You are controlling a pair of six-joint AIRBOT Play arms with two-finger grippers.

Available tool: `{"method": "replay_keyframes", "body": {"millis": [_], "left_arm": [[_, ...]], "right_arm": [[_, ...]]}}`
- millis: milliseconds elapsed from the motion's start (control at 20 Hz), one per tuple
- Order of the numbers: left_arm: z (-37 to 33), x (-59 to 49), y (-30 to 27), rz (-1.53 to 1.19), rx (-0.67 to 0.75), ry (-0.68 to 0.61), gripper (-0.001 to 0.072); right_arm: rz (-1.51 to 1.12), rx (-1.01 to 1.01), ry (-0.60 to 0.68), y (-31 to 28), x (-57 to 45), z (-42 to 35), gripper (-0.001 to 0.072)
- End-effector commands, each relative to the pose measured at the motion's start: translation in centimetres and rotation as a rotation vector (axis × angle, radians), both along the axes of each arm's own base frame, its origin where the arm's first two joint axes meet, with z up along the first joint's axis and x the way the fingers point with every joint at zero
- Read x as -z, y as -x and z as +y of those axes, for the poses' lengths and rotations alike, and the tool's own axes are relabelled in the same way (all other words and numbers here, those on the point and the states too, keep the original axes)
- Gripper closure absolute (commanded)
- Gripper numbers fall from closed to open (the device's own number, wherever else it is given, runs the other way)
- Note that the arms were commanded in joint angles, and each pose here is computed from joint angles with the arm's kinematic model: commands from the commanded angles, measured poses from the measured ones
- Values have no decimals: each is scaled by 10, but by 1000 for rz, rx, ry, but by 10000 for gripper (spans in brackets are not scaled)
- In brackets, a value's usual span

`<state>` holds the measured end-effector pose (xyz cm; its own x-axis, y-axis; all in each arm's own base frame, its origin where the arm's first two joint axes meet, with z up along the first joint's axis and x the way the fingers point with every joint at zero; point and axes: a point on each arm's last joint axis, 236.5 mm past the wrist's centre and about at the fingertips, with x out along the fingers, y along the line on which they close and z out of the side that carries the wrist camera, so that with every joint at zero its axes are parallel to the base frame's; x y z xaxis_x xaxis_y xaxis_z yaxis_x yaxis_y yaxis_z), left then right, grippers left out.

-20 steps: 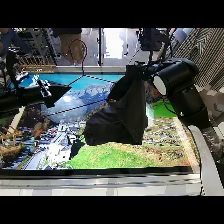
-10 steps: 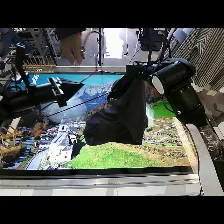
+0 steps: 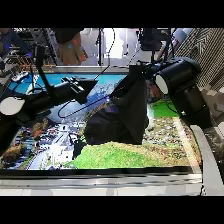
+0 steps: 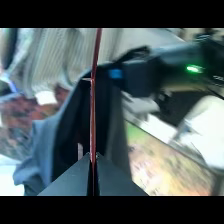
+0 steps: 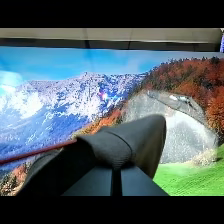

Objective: Fold the clothes and pants, and hang the long-sleeved shirts on hangers.

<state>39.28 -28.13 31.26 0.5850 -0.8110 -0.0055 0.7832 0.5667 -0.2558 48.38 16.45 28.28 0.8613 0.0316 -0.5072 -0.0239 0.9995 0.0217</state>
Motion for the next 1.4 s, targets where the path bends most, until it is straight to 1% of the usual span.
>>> {"method": "replay_keyframes", "body": {"millis": [0, 200, 350, 400, 550, 700, 850, 1000, 1050, 1150, 1200, 1350], "left_arm": [[-1, -5, -14, -5, -121, 37, 698], [-2, -16, -10, -26, -137, 56, 698], [-21, -2, 3, 4, -41, 24, 698], [-22, 2, 2, 11, -36, 19, 698], [-15, 2, -10, -21, -90, 6, 698], [-13, -2, -10, -50, -99, -6, 697], [-3, -15, -8, -83, -117, -1, 698], [22, -40, -5, -137, -141, 35, 697], [24, -45, -3, -141, -109, 66, 697], [18, -48, 9, -145, 34, 134, 697], [15, -44, 13, -158, 88, 130, 697], [1, -17, 25, -197, 223, 52, 696]], "right_arm": [[-6, 15, -2, 11, -12, -9, 696], [-10, 7, -16, 13, -15, -7, 696], [-19, -42, -27, 19, -19, 8, 696], [-16, -80, -19, 26, -21, 18, 696], [1, -170, -28, 54, -29, 42, 696], [-44, -224, -54, 77, -53, 55, 696], [-76, -262, -73, 96, -71, 58, 695], [-71, -367, -81, 116, -78, 72, 695], [-64, -440, -67, 123, -76, 84, 696], [-74, -606, 10, 138, -73, 106, 696], [-95, -660, 49, 142, -74, 111, 696], [-199, -794, 201, 149, -85, 119, 695]]}}
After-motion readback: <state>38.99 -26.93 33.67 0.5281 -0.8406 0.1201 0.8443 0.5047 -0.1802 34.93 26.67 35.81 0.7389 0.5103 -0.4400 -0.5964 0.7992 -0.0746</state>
